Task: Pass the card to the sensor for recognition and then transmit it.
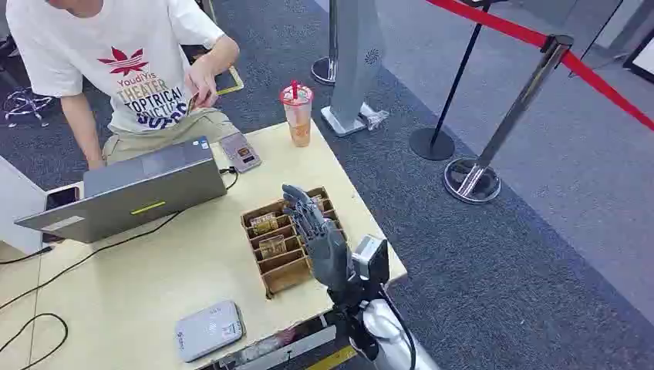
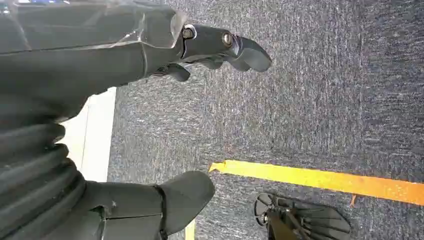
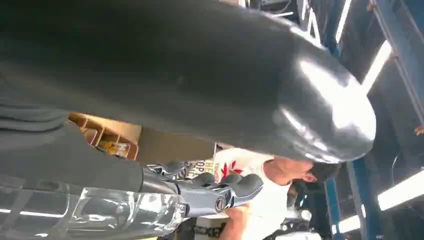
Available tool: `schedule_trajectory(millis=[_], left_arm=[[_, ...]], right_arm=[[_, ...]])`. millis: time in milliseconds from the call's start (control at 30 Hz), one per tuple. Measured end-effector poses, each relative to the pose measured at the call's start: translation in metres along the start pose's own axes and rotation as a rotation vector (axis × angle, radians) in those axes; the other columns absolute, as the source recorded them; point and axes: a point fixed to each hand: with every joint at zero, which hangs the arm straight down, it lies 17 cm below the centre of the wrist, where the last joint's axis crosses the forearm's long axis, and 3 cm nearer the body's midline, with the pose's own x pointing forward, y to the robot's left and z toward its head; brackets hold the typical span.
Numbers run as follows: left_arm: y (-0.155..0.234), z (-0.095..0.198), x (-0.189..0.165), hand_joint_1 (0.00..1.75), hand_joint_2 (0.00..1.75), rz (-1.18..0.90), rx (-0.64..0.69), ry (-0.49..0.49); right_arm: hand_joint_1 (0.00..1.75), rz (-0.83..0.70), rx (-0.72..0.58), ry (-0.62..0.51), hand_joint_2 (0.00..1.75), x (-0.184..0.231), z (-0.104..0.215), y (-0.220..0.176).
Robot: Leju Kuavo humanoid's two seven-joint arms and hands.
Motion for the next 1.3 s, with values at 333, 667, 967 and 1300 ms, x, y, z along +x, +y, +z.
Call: schedule_trajectory(millis=[333,667,967,1300], left_arm=[[0.000,0.000,0.001,0.00,1.75,-0.004,0.001,-0.002],[-0.001,0.000,0.002,0.00,1.75,-0.010,-0.007,-0.005],[-0.001,0.000,0.002,0.00,1.75,-0.019,-0.006,-0.005],[-0.002,0.001,0.008,0.00,1.75,-0.034,-0.010,-0.012]], right_arm=[[0.00,-0.012,0.009,0.006,0.00,-0.007,-0.008,0.001],[0.00,0.006,0.015,0.065,1.75,-0.022,-0.006,0.003],[0.00,0.132,0.030,0.093,1.75,-0.030,-0.014,0.005],[0.00,0.326,0.047,0.064,1.75,-0.028,-0.032,0.006]])
